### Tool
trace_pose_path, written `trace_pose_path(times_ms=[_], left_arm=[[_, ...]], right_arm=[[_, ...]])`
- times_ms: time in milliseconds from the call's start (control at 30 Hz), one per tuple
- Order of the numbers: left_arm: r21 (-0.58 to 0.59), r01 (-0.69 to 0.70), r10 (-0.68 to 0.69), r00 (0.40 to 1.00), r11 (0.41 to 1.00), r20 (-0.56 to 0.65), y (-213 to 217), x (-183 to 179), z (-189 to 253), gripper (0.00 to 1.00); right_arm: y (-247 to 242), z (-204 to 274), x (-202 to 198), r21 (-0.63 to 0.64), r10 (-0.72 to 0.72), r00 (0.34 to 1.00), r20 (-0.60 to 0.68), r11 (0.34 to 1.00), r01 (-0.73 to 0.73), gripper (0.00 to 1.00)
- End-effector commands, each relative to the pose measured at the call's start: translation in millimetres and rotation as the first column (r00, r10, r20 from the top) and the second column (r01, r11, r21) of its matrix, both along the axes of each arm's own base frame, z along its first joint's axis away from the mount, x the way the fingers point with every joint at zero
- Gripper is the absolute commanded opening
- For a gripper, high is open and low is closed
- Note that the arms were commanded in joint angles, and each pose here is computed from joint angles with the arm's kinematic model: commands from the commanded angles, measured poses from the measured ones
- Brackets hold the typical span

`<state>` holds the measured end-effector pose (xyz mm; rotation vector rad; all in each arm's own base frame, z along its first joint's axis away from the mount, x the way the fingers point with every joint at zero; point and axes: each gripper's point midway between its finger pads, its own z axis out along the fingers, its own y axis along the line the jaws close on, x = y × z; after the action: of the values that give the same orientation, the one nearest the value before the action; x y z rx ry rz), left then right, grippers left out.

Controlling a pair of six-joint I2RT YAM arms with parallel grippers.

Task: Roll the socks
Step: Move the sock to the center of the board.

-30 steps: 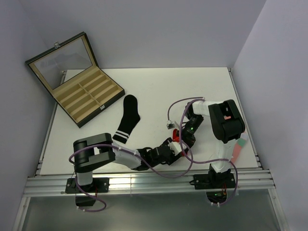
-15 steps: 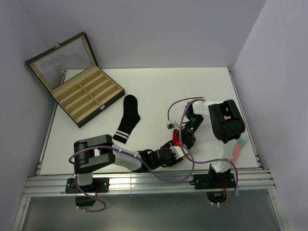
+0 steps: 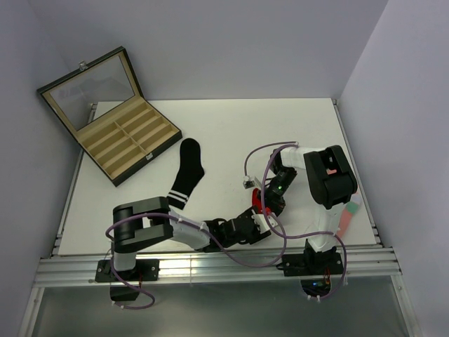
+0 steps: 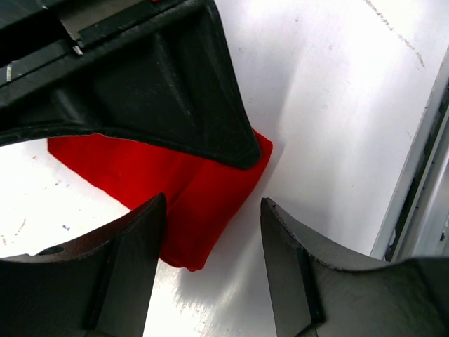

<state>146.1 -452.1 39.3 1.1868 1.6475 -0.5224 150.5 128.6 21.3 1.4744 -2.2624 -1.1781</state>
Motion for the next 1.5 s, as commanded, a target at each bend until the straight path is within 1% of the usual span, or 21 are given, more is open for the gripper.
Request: trace_pose_path(times_ms=[0, 133, 233, 433, 533, 567, 633, 667, 700, 767, 800, 1000, 1100, 1167, 1300, 1367, 1400, 1467], left_arm=[[-0.064, 0.050, -0.049, 0.999, 0.997, 0.012, -19, -6, 14, 0.61], [-0.078, 0.059, -0.059, 0.998, 0.995, 0.003, -21, -8, 13, 0.59], [-0.082, 0.071, -0.073, 0.997, 0.994, -0.014, -24, -9, 9, 0.53], [-0.064, 0.076, -0.080, 0.995, 0.995, -0.067, -26, -10, -3, 0.28], [-0.043, 0.086, -0.089, 0.993, 0.995, -0.080, -27, -10, -8, 0.21], [-0.042, 0.070, -0.075, 0.989, 0.997, -0.124, -26, -13, -12, 0.18], [-0.047, 0.078, -0.085, 0.982, 0.996, -0.170, -27, -17, -15, 0.14], [-0.028, 0.078, -0.082, 0.977, 0.997, -0.197, -24, -17, -20, 0.13], [-0.027, 0.084, -0.088, 0.971, 0.996, -0.223, -25, -18, -23, 0.12], [-0.014, 0.077, -0.078, 0.955, 0.997, -0.286, -21, -19, -31, 0.11], [-0.017, 0.075, -0.077, 0.950, 0.997, -0.302, -20, -18, -32, 0.11], [-0.017, 0.060, -0.062, 0.897, 0.998, -0.437, -11, -25, -37, 0.11], [-0.021, 0.058, -0.060, 0.858, 0.998, -0.509, -13, -28, -36, 0.11], [0.018, 0.041, -0.025, 0.838, 0.999, -0.545, -9, -30, -41, 0.11], [0.030, 0.048, -0.020, 0.798, 0.998, -0.602, -13, -36, -39, 0.11], [0.053, 0.043, 0.001, 0.772, 0.998, -0.636, -12, -37, -43, 0.11], [0.047, 0.046, -0.003, 0.752, 0.998, -0.659, -14, -39, -42, 0.11], [0.060, 0.042, 0.011, 0.725, 0.997, -0.688, -13, -38, -44, 0.11]], right_arm=[[-11, -11, 11, -0.051, 0.032, 0.998, 0.059, 0.998, -0.029, 0.15], [-11, -10, 12, -0.051, 0.032, 0.998, 0.061, 0.998, -0.029, 0.15], [-11, -11, 12, -0.053, 0.027, 0.998, 0.060, 0.998, -0.024, 0.15], [-11, -11, 12, -0.056, 0.020, 0.997, 0.068, 0.998, -0.016, 0.15], [-12, -14, 16, -0.071, 0.005, 0.996, 0.089, 0.997, 0.001, 0.15], [-12, -14, 17, -0.078, -0.006, 0.996, 0.090, 0.997, 0.013, 0.16], [-11, -14, 22, -0.078, -0.023, 0.992, 0.122, 0.996, 0.033, 0.21], [-11, -13, 23, -0.084, -0.038, 0.991, 0.126, 0.995, 0.049, 0.22], [-10, -11, 27, -0.077, -0.048, 0.987, 0.154, 0.995, 0.061, 0.26], [-9, -9, 30, -0.078, -0.073, 0.983, 0.170, 0.993, 0.087, 0.30], [-9, -6, 35, -0.071, -0.083, 0.976, 0.200, 0.993, 0.099, 0.33], [-10, 9, 47, -0.053, -0.156, 0.948, 0.278, 0.983, 0.177, 0.41], [-12, 16, 54, -0.033, -0.196, 0.929, 0.313, 0.976, 0.217, 0.43], [-14, 22, 59, -0.023, -0.230, 0.914, 0.335, 0.968, 0.252, 0.43], [-27, 25, 81, -0.019, -0.325, 0.859, 0.395, 0.932, 0.362, 0.45], [-34, 26, 86, -0.022, -0.355, 0.840, 0.410, 0.917, 0.398, 0.45], [-40, 25, 93, -0.024, -0.379, 0.821, 0.428, 0.903, 0.429, 0.45], [-45, 27, 96, -0.014, -0.405, 0.807, 0.429, 0.891, 0.455, 0.45]])
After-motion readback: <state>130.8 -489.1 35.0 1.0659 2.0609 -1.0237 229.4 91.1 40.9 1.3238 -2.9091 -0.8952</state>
